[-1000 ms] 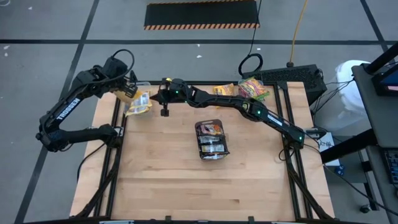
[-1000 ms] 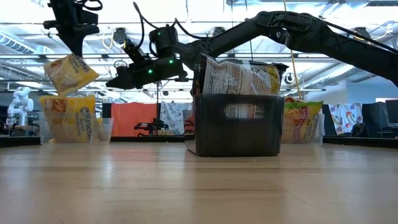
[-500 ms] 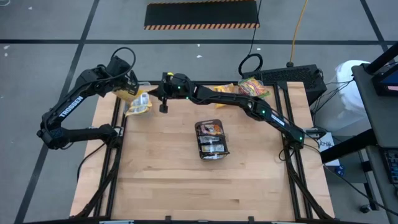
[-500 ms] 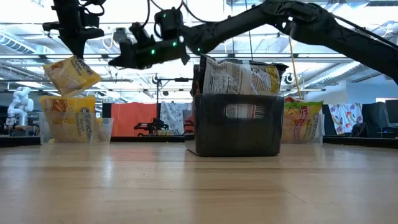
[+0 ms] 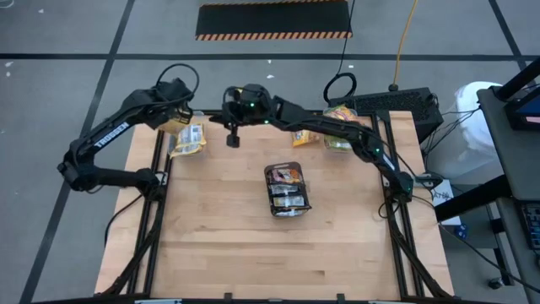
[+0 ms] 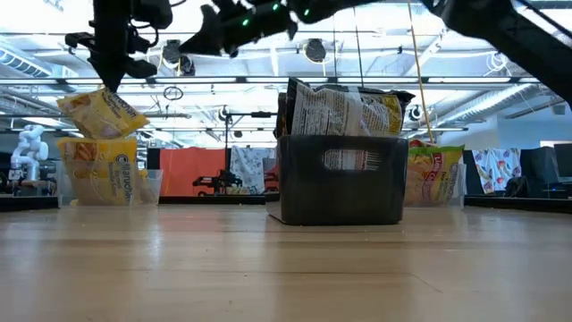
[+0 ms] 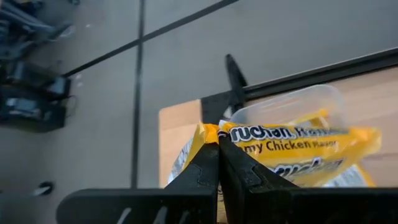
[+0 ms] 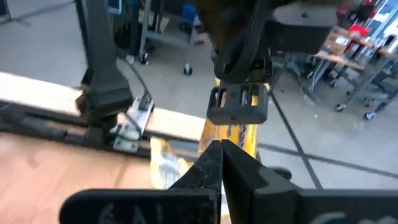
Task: Sort Maruchan noodles
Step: Put the bottom yellow noodle pack into the left transparent bin
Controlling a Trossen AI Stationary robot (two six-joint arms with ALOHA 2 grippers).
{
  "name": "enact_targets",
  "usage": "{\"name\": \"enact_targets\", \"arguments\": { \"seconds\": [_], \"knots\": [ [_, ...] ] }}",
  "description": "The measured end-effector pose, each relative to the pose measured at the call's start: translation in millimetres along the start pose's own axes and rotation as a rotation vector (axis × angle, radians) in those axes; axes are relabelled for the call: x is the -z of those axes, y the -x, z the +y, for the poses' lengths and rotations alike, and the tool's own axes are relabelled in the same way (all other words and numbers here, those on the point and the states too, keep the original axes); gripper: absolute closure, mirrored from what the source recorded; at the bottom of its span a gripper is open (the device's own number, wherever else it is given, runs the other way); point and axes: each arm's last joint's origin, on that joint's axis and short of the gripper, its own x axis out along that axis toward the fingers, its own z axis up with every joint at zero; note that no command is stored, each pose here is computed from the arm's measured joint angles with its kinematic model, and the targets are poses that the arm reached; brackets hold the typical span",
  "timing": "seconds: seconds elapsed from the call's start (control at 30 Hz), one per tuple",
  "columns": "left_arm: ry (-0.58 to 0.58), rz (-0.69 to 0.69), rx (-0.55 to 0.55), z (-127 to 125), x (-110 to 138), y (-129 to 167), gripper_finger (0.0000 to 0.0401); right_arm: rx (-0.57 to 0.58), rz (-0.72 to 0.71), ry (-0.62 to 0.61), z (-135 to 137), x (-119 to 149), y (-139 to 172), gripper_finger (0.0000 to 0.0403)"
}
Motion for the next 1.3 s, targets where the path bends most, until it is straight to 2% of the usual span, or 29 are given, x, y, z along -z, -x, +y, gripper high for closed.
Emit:
{"name": "enact_targets", "arguments": {
  "seconds": [0.2, 0.47, 0.77, 1.0, 1.3],
  "knots": [
    [0.022, 0.014, -0.093, -8.8, -2.9, -9.2, 0.0398, -0.024, 0.066, 0.006, -0.7, -24.1, 33.2, 0.0403],
    [0.060, 0.037, -0.112, -17.2, -5.6, -17.1, 0.0398, -0.048, 0.131, 0.015, 0.3, -40.9, 63.1, 0.0403],
    [-0.027, 0.106, -0.130, -40.3, -13.0, -41.0, 0.0398, -0.073, 0.190, 0.033, 2.1, -54.2, 91.8, 0.0403],
    [-0.151, 0.192, -0.181, -56.5, -16.4, -68.3, 0.0398, -0.101, 0.257, 0.018, 5.8, -53.7, 102.2, 0.0403],
    [-0.128, 0.161, -0.203, -51.2, -22.5, -74.2, 0.0398, -0.125, 0.318, 0.002, 8.5, -48.4, 104.6, 0.0403]
  ]
}}
